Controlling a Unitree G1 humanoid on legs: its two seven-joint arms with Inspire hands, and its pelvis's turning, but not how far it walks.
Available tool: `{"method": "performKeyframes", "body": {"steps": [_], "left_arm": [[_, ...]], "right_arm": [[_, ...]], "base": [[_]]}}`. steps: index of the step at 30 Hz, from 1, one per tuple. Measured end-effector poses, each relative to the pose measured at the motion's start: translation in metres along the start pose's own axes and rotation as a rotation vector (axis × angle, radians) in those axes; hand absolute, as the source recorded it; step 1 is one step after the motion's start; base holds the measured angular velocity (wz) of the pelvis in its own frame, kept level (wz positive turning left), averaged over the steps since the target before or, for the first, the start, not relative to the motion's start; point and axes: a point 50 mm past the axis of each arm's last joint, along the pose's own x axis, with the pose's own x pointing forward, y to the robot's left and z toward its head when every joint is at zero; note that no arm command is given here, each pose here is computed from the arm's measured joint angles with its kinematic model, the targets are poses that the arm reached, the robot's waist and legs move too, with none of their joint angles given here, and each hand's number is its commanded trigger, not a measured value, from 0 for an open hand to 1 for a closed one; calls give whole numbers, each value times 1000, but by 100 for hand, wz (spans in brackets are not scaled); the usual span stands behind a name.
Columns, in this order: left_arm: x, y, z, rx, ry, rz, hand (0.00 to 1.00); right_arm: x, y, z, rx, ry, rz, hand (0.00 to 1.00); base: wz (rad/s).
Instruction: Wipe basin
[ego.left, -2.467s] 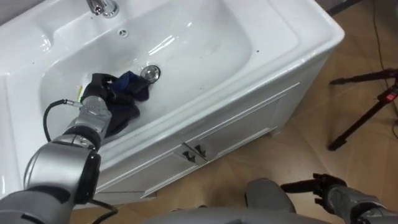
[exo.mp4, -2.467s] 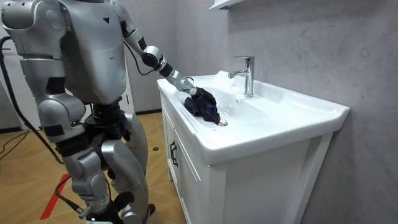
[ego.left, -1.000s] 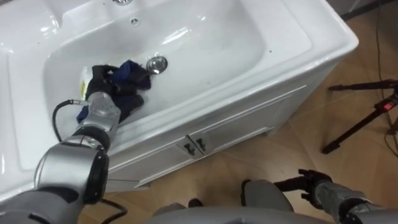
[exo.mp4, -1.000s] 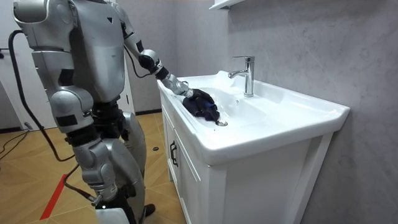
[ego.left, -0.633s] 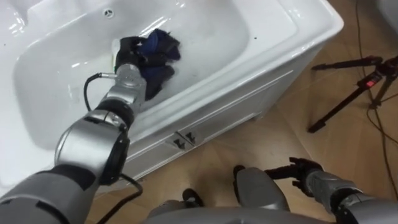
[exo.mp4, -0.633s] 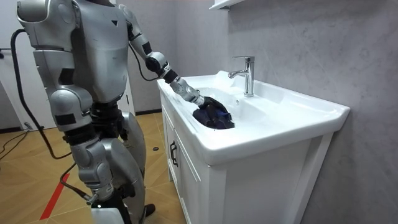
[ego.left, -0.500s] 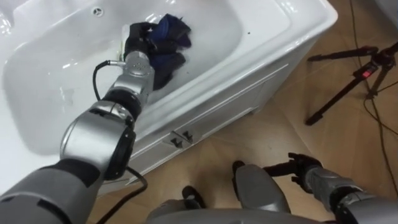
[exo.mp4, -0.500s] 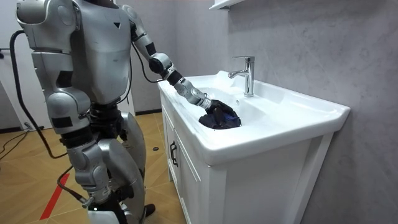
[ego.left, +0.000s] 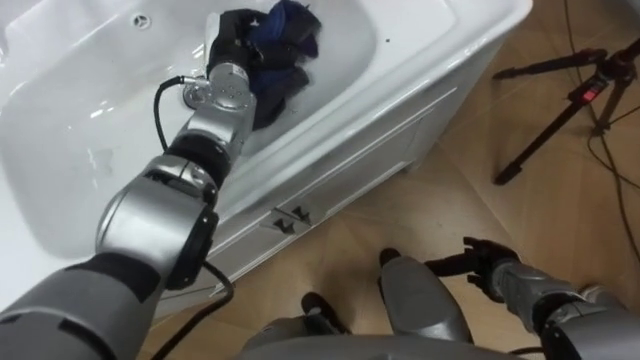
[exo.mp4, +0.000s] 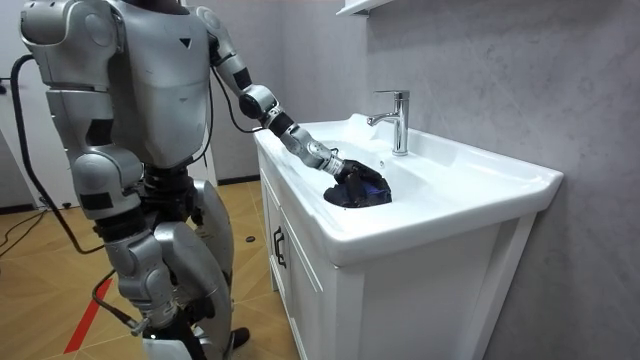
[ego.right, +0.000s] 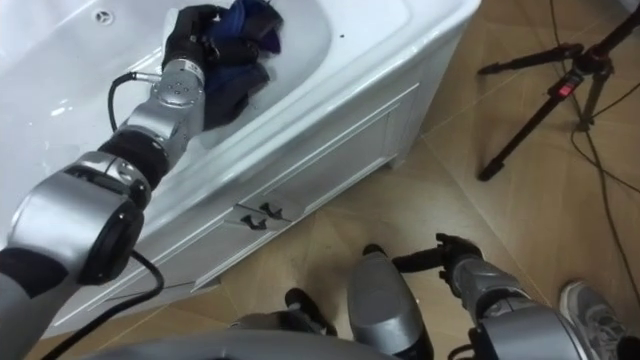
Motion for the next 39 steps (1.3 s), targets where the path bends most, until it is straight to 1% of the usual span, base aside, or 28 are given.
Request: {"method": "performKeyframes", "body": {"steps": [10,17,19,25,29,31,32,33,34,37,38,39], "left_arm": [[-2,-9,19,-4,-81,-39,100],[-2,-9,22,187,-151,-31,100],[-1,-3,22,238,-166,-6,100],[0,2,22,296,-179,17,100],[3,15,9,350,-137,43,100],[5,30,-3,393,-88,69,100],[5,34,-6,406,-75,77,100],[6,44,-11,430,-53,99,100],[6,49,-13,439,-42,112,100],[7,77,-25,525,30,171,100],[7,82,-27,533,43,181,100],[6,93,-31,550,67,203,100]], "right_arm": [[0,0,1,-11,-7,2,0],[0,0,0,-6,-12,4,0],[0,0,-1,6,-11,5,0],[-1,-2,-5,40,2,7,0],[-1,-3,-10,50,14,7,0],[-1,-4,-10,55,17,9,0],[-1,-4,-10,55,18,8,0],[-1,-5,-10,54,23,7,0],[-1,-5,-11,54,23,6,0],[-2,-10,-13,54,43,-8,0],[-2,-11,-13,54,45,-12,0],[-2,-13,-13,51,46,-20,0]], "base": [[4],[0],[-6],[-2],[-7],[-8],[-18],[-22],[-27],[-15],[-12],[-11]]}}
